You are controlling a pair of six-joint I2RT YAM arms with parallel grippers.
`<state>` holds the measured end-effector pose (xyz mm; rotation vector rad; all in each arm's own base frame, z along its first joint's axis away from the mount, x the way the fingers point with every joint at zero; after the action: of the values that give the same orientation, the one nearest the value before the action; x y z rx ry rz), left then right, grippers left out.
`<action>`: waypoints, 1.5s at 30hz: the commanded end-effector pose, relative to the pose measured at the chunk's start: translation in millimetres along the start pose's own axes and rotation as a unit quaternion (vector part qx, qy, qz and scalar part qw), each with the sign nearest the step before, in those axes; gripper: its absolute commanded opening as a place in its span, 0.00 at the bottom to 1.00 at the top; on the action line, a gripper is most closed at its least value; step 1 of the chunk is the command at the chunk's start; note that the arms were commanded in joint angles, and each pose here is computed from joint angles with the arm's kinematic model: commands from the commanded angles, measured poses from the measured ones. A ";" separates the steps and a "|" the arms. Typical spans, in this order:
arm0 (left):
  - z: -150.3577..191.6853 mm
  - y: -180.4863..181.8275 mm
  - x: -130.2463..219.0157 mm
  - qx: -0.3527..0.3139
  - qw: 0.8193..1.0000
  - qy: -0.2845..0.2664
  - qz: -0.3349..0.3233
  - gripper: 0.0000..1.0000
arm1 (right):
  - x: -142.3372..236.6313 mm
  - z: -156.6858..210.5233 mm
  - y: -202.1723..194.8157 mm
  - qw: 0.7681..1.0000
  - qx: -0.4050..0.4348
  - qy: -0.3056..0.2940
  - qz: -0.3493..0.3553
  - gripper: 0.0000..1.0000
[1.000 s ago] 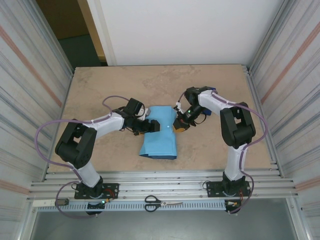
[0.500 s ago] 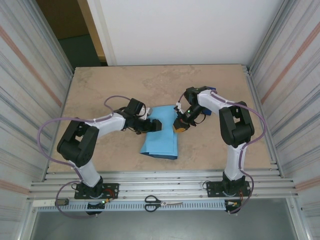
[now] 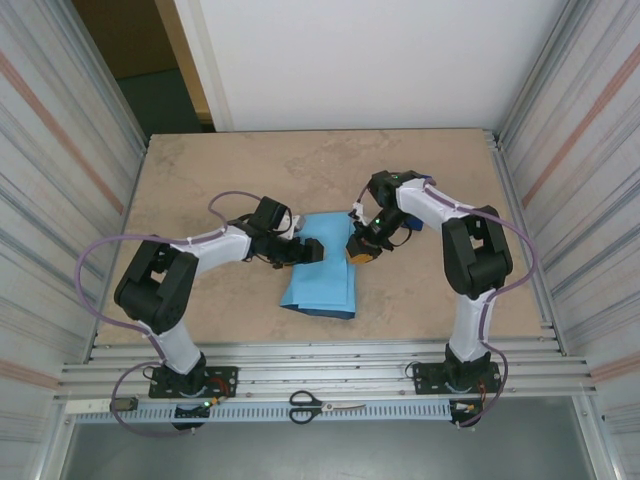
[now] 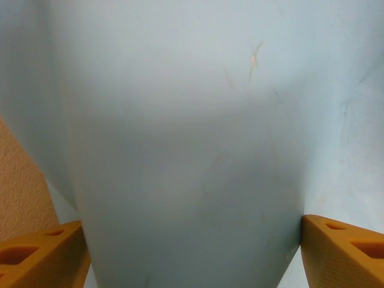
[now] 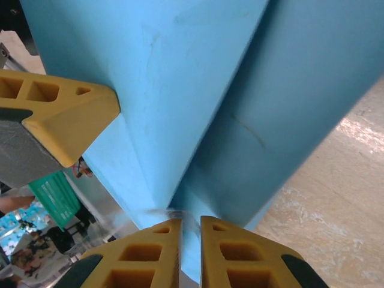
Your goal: Wrap the gift box in paper
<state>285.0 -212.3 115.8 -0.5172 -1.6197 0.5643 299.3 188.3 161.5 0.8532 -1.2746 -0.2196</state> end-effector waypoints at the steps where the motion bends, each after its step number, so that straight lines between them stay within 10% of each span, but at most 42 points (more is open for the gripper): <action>1: 42.1 60.7 -34.8 0.052 0.984 0.081 -0.152 0.85 | 11.5 8.8 7.0 1.000 -0.004 -0.014 0.009 0.18; 19: 41.3 60.0 -34.9 0.050 0.984 0.083 -0.150 0.85 | 7.7 7.2 4.0 0.999 -0.015 -0.031 0.000 0.12; 45: 43.4 61.2 -35.2 0.050 0.984 0.086 -0.151 0.84 | 14.9 8.1 4.9 0.998 -0.025 -0.048 -0.012 0.41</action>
<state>285.1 -212.4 115.9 -0.5159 -1.6183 0.5638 301.0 183.1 165.2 0.8117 -1.3321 -0.2913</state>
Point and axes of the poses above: each hand's point on the last joint's axis, 136 mm out from that joint toward the fingers, its own x axis back along the fingers, its own y axis along the line the jaws close on, z = x × y, the point moved 9 cm from there along x, back along the fingers, and after that the axes turned 11 degrees about x, right-handed, at the moved point
